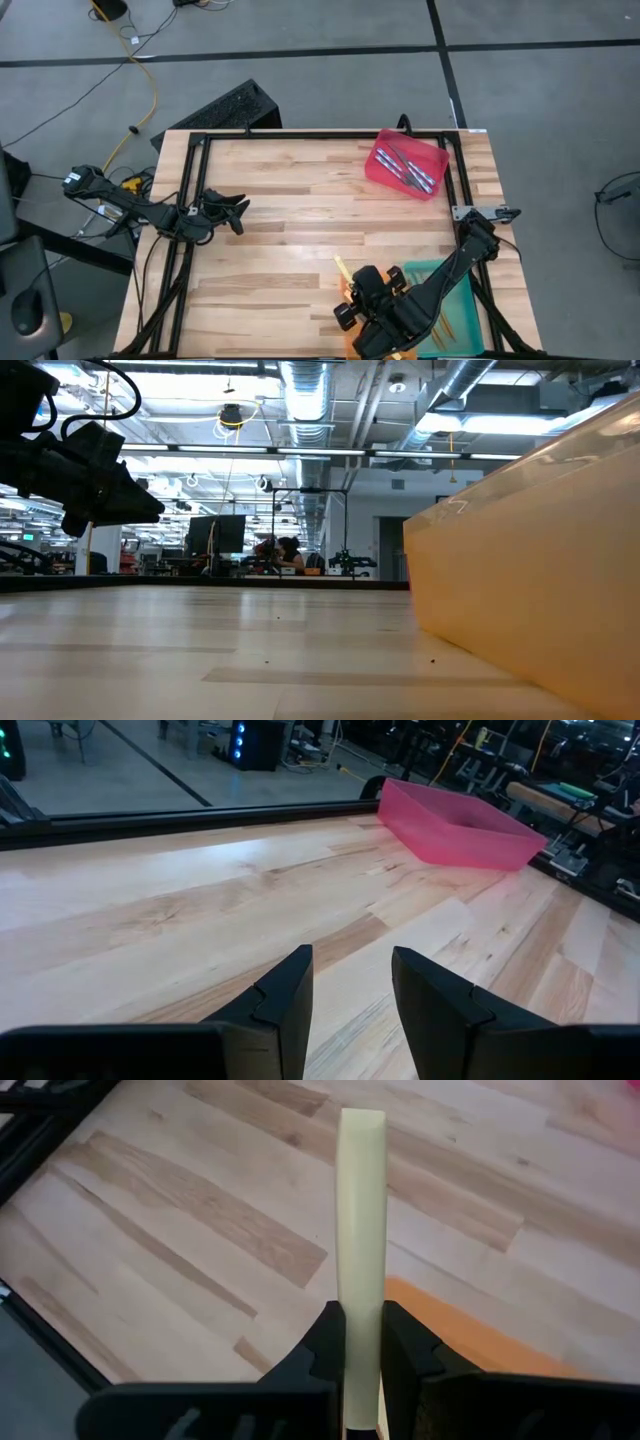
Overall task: Sort silverware by color (type)
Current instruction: Put the yellow knife into the orange bin
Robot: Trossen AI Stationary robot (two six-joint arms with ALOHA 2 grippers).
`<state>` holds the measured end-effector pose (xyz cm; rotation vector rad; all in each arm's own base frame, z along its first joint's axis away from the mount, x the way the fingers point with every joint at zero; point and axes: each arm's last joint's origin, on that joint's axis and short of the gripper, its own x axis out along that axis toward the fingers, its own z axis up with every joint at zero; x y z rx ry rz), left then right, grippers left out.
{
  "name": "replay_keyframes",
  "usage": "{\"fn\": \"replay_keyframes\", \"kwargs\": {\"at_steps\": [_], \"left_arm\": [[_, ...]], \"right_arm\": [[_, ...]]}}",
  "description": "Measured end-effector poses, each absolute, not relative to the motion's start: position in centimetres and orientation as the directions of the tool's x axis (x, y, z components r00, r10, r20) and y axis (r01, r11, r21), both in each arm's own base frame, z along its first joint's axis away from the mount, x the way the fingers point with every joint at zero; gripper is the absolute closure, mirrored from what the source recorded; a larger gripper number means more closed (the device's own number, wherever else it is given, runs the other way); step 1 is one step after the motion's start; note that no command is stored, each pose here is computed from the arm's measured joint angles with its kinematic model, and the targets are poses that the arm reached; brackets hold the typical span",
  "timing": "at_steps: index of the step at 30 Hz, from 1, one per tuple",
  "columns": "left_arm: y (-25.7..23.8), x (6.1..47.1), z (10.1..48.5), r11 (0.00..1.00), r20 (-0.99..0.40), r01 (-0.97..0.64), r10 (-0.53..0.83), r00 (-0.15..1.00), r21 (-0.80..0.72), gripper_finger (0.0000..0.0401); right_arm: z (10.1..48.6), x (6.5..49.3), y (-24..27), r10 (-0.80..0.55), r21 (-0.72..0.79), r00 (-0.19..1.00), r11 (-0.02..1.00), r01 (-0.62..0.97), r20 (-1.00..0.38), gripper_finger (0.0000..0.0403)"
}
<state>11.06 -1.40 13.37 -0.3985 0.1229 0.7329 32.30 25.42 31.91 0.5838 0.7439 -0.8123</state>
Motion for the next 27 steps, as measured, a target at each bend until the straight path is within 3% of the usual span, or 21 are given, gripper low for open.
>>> {"fn": "replay_keyframes", "kwargs": {"at_steps": [11,27], "left_arm": [[-1.4,11.1,13.4,0.677,-0.249,-0.668,0.620,0.744,-0.310,0.0279],[-1.4,11.1,13.4,0.680,-0.252,-0.664,0.614,0.748,-0.311,0.0279]], "right_arm": [[29.0,30.5,27.3,-0.425,0.192,0.397,0.449,0.873,-0.813,0.0351],[28.2,29.9,27.8,-0.433,0.195,0.384,0.419,0.887,-0.815,0.0346]]}}
